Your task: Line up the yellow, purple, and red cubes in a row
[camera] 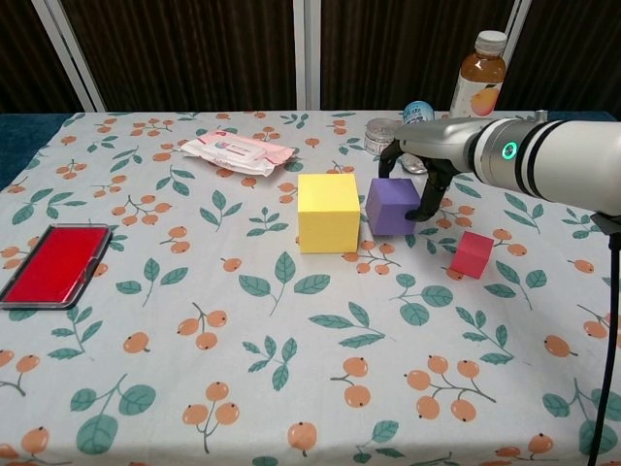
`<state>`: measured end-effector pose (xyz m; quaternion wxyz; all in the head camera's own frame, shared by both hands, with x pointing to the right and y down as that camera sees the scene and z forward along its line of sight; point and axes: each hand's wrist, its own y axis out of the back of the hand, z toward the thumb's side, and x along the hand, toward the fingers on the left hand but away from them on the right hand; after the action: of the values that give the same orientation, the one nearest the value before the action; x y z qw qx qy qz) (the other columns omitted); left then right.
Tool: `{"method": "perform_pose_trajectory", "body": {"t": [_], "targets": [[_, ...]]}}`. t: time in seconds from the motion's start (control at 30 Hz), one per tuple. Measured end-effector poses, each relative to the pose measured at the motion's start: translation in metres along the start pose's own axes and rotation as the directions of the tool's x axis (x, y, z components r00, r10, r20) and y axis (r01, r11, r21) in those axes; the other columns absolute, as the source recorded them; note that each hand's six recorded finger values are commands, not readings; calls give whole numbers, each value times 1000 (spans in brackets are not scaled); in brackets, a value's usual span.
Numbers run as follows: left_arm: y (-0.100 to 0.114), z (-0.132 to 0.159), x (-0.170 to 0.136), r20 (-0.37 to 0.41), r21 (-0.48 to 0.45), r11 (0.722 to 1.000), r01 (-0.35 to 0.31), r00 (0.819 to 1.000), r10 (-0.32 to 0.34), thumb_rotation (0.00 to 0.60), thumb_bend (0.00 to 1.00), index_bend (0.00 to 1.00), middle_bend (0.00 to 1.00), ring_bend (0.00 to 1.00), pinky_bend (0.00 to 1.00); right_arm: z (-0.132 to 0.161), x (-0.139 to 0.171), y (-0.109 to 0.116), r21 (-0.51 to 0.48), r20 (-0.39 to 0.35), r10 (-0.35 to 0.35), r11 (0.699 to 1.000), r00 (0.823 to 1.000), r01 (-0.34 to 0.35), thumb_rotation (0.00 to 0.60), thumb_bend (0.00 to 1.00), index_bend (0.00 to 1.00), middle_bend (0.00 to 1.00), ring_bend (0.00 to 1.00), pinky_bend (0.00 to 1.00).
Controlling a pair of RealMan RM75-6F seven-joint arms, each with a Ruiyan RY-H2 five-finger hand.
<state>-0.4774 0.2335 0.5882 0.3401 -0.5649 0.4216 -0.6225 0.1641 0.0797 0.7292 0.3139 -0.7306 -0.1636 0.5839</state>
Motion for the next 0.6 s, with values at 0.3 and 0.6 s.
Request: {"method": "perform_pose_trajectory", "body": {"t": [0.3, 0.6], "targets": [[-2, -2, -2, -6, -5, 1000, 2, 1000, -2, 600, 138, 165, 192, 141, 156, 7, -4, -3, 22, 4, 2, 1000, 1000, -2, 600, 294, 421, 156, 0, 0], [-2, -4, -3, -7, -7, 1000, 1, 1000, -1, 600, 138, 166, 192, 141, 156, 10, -6, -4, 25, 5, 2, 1000, 1000, -3, 600, 292, 407, 151, 0, 0]]}}
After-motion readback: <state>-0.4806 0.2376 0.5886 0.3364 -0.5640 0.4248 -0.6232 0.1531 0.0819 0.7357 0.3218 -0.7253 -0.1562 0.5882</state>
